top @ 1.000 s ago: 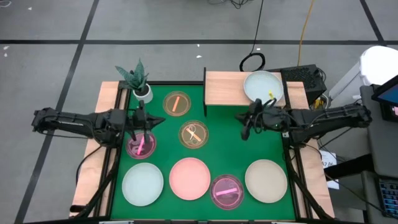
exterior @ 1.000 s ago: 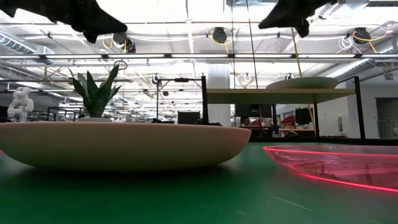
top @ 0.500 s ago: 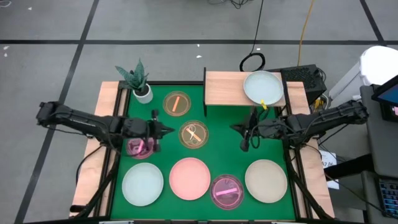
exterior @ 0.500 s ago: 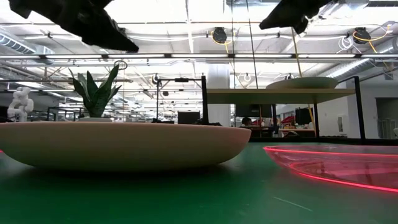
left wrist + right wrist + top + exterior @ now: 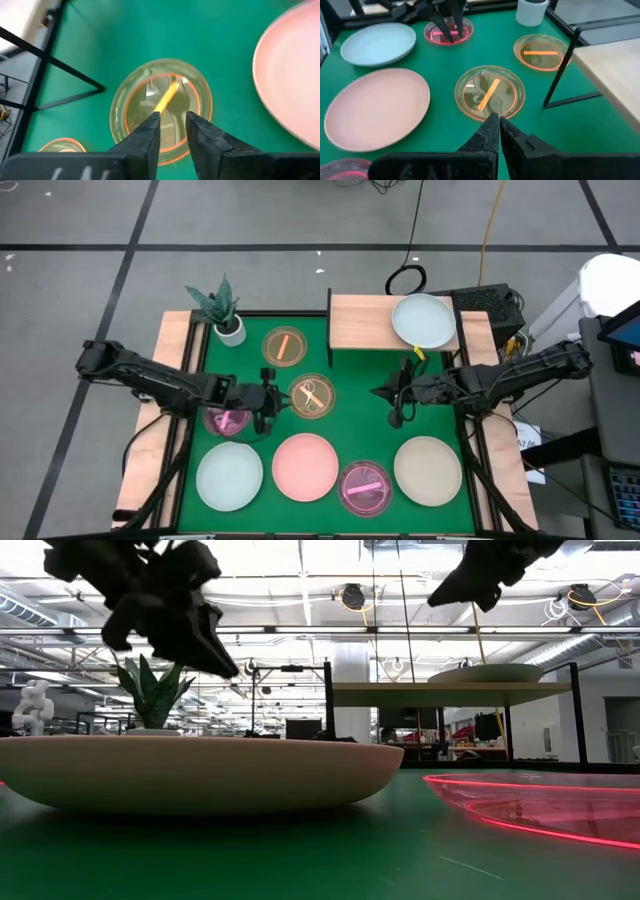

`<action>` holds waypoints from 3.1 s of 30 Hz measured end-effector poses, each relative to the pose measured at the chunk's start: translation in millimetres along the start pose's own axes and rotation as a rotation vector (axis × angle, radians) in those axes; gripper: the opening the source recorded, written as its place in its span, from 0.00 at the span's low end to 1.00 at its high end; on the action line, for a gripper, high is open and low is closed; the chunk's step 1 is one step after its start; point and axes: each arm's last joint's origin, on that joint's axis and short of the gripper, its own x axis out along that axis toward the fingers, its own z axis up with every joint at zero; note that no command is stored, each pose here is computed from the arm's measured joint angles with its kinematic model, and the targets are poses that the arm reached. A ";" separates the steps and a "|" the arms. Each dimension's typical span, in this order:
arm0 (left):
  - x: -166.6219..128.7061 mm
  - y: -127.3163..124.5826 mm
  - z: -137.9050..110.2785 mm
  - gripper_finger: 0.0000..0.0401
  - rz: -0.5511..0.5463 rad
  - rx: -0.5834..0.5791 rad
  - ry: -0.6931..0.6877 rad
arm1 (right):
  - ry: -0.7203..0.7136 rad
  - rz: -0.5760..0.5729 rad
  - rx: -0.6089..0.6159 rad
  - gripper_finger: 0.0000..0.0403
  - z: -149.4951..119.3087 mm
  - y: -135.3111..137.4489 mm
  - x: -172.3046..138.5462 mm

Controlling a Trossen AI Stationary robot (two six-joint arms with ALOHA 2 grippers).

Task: Place and stack plates onto a shelf
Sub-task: Put the bottom small orange plate on the shelf

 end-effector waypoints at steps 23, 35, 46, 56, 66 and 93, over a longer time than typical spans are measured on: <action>51.4 -24.1 -32.7 0.31 -0.105 0.337 0.256 | -0.040 0.083 -0.072 0.00 3.7 3.5 0.6; 71.7 -29.5 -38.9 0.39 -0.061 0.485 0.271 | -0.080 0.090 -0.096 0.00 7.5 4.4 0.2; 73.1 -28.7 -39.4 0.36 -0.040 0.571 0.284 | -0.080 0.090 -0.096 0.00 7.5 4.4 0.2; 74.5 -24.7 -42.4 0.20 -0.079 0.634 0.290 | -0.080 0.090 -0.096 0.00 7.5 4.4 0.2; 78.9 -20.4 -44.9 0.20 -0.103 0.679 0.286 | -0.080 0.089 -0.103 0.00 7.5 4.3 0.2; 79.0 -25.9 -41.5 0.01 -0.075 0.657 0.260 | -0.074 0.088 -0.105 0.00 6.9 4.2 0.3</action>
